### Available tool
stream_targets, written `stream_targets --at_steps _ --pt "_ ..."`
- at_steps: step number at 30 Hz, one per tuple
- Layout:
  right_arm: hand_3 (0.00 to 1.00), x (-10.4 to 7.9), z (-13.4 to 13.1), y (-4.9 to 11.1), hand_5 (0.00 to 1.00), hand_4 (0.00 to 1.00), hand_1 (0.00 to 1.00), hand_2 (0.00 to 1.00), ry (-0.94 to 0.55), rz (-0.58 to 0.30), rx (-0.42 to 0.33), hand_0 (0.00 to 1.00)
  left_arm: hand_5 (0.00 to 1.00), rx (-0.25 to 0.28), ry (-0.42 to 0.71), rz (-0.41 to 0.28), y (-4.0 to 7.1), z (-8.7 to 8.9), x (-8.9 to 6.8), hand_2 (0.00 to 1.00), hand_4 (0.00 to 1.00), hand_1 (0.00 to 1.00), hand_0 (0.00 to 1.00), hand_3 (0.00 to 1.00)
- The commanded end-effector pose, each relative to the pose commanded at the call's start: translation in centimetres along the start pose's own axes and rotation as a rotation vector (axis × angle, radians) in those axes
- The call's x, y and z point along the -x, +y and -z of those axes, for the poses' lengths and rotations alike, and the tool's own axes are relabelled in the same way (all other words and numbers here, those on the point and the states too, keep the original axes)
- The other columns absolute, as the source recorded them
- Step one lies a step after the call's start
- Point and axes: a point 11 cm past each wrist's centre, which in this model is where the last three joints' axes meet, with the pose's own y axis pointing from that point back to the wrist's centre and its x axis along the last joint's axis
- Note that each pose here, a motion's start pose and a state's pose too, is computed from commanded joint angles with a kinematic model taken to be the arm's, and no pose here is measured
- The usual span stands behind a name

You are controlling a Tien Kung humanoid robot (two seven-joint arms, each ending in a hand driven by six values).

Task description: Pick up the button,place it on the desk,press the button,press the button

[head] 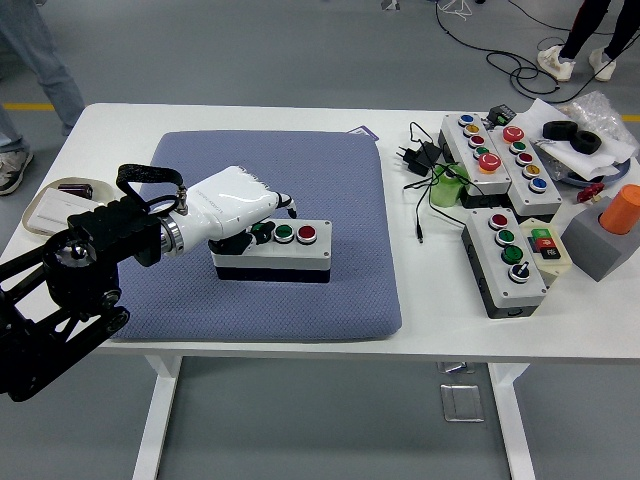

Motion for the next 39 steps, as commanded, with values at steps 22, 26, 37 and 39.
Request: stream_targets --at_steps 22,26,37,39 --pt "0.582 0.0 0.4 0.1 0.022 0.279 0.477 0.539 0.003 0.000 -0.007 0.627 0.002 -0.031 0.000 0.046 -0.5 0.9 2.3 0.006 0.303 0.002 0.051 0.717" --pt "0.582 0.0 0.4 0.1 0.022 0.280 0.477 0.539 0.004 -0.001 -0.007 0.627 0.002 -0.029 -0.002 0.053 -0.5 0.8 2.4 0.006 0.302 0.002 0.052 0.716" --pt "0.582 0.0 0.4 0.1 0.022 0.280 0.477 0.539 0.004 0.000 -0.008 0.627 0.002 -0.011 -0.019 0.094 -0.8 0.1 3.5 0.006 0.300 0.002 0.052 0.712" --pt "0.582 0.0 0.4 0.1 0.022 0.280 0.477 0.539 0.004 0.000 -0.008 0.627 0.002 -0.011 -0.020 0.105 -0.8 0.1 3.7 0.006 0.300 0.002 0.052 0.712"
